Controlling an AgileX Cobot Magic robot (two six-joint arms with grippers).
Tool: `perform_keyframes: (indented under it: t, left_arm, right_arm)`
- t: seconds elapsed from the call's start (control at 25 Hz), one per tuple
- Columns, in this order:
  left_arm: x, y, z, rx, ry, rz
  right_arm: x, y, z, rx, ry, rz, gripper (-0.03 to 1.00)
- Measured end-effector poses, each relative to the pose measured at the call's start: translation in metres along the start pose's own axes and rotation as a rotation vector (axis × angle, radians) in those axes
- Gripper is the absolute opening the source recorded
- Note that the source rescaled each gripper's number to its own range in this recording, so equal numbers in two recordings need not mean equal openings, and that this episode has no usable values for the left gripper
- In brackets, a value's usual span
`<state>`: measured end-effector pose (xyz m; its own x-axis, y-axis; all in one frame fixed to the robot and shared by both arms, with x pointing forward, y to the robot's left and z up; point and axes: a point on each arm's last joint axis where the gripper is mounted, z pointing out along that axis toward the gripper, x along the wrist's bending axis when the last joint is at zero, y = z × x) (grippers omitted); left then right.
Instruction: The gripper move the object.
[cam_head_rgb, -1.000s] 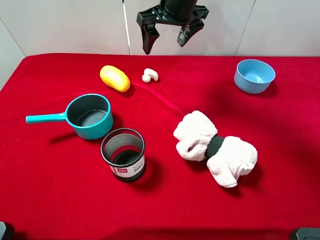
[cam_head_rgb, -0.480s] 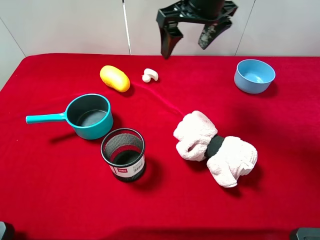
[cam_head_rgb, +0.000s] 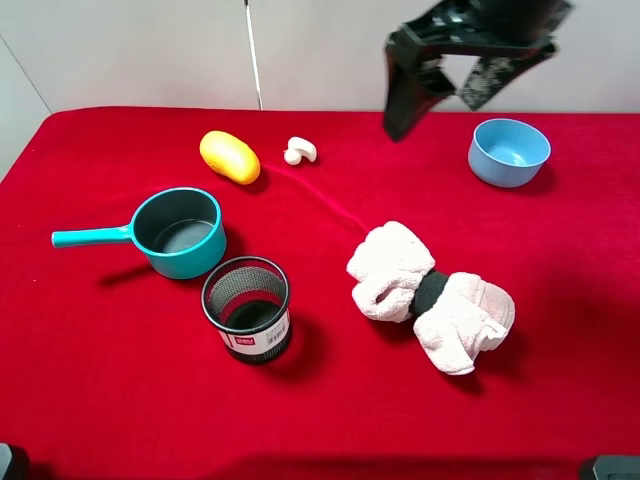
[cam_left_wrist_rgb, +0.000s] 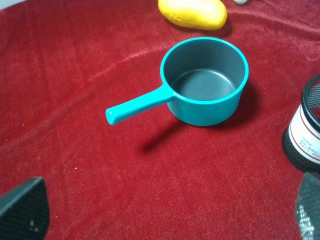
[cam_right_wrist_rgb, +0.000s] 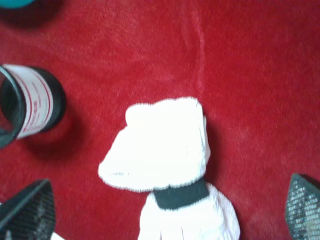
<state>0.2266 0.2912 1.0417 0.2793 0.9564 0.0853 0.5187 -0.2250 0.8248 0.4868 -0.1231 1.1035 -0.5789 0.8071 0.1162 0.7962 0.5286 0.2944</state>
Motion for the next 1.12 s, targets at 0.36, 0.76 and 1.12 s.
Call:
perform_keyframes:
  t: [0.36, 0.76, 1.12]
  left_arm:
    - [0.000, 0.000, 0.000, 0.000, 0.000, 0.000]
    - [0.000, 0.000, 0.000, 0.000, 0.000, 0.000]
    - [0.000, 0.000, 0.000, 0.000, 0.000, 0.000]
  right_arm:
    - [0.008, -0.072, -0.055, -0.135, -0.004, -0.003, 1.00]
    - [0.013, -0.163, -0.103, -0.364, -0.017, -0.034, 1.00]
    - [0.014, -0.237, -0.118, -0.569, -0.033, -0.032, 1.00]
